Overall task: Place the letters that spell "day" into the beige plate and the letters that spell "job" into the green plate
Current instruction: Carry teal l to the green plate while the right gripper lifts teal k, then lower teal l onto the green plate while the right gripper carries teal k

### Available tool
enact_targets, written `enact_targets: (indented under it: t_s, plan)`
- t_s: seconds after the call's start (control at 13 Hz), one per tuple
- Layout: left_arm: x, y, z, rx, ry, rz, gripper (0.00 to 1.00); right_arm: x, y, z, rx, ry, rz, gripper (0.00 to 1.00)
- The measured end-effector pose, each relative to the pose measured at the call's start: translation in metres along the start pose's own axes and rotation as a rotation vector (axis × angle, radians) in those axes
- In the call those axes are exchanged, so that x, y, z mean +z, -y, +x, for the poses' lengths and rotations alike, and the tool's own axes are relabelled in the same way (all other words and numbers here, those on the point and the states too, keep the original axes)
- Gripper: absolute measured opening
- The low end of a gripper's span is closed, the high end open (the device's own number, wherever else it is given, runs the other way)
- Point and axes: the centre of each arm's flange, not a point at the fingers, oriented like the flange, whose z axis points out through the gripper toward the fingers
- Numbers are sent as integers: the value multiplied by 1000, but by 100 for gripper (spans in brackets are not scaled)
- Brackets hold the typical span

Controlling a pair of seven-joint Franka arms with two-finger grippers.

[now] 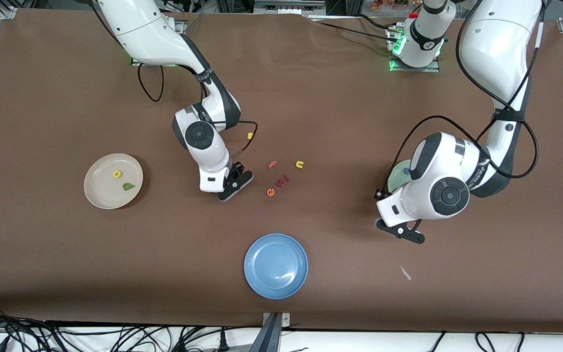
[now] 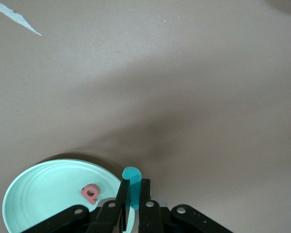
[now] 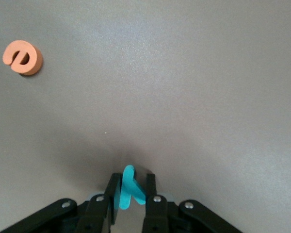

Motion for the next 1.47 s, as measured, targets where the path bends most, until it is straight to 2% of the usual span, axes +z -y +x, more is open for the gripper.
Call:
enact_targets:
  t_s: [0.31,0.62,0.85,1.16,1.47]
  plan:
    - [-2,-1,0,1,-3,0,8,-22,-10,15,16,99,21,25]
    - [-4,-1,0,1,-7,1,8,-43,-33,21,54,141,30,25]
    - [-6,-1,-1,1,-9,2,8,-56,-68,8,109,193,31,25]
    - [-5,0,-1,0,-7,2,8,-76,-123,-16,195,247,-1,25]
    - [-4,1,-1,-1,-6,2,8,-70,-164,-49,268,297,-26,25]
